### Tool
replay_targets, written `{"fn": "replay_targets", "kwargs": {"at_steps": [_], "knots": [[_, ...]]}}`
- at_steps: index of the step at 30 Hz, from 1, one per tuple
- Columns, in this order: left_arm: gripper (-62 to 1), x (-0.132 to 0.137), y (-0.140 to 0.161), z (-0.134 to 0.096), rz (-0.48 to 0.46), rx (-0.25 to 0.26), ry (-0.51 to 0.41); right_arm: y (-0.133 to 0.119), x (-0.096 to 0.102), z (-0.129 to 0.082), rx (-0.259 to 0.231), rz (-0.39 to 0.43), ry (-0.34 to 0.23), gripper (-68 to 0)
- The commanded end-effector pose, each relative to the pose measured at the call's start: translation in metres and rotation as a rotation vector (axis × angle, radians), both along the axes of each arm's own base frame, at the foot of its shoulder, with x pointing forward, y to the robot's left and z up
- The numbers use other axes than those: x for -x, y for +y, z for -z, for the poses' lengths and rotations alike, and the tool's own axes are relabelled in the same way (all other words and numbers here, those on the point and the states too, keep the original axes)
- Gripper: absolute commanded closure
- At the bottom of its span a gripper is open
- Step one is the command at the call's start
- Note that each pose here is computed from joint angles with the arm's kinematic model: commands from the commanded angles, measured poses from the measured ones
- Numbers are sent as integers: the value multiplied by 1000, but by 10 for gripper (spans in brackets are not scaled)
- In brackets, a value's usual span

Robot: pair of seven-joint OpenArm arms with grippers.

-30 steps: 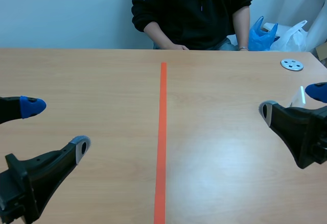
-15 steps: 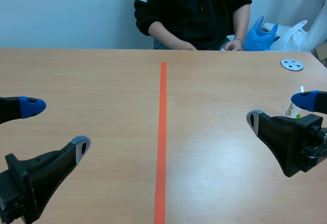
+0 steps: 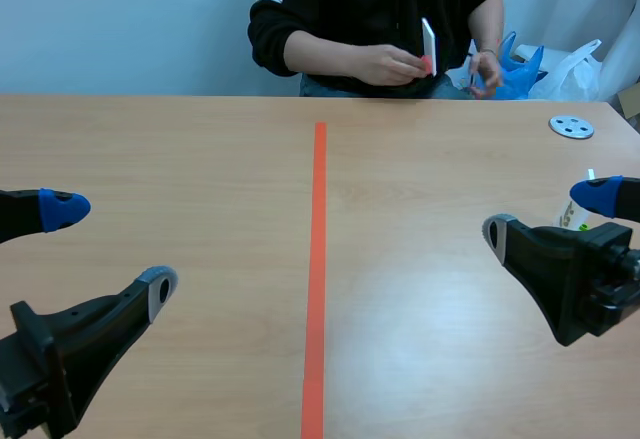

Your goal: Sort the leaf by its shape. The table is split by an orange tape line. A compound leaf with several leaflets goes to the left side, a simple leaf with one blade goes to the right side. Return to the home posture when a red brick is placed on the table.

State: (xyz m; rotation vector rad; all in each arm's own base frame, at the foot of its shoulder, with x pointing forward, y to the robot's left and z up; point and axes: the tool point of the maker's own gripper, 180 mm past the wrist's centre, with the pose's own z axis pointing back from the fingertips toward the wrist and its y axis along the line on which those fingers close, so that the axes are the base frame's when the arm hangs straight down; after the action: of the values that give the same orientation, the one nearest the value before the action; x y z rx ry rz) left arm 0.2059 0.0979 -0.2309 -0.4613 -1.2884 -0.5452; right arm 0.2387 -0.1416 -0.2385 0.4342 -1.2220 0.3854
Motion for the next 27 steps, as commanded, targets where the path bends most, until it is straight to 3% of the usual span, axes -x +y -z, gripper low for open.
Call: {"fn": "replay_targets", "kwargs": {"at_steps": [1,20,27], "knots": [[-623,-1,-4,-11,2,25,-30,-1,-4,-8,-15,2,-32,-679],[-623,-1,-4,-11,2,25,-29,-1,-4,-7,-13,3,-29,-679],[-623,-1,-4,-11,2,25,-29,-9,-8,-5,3,50,-22,-679]]}}
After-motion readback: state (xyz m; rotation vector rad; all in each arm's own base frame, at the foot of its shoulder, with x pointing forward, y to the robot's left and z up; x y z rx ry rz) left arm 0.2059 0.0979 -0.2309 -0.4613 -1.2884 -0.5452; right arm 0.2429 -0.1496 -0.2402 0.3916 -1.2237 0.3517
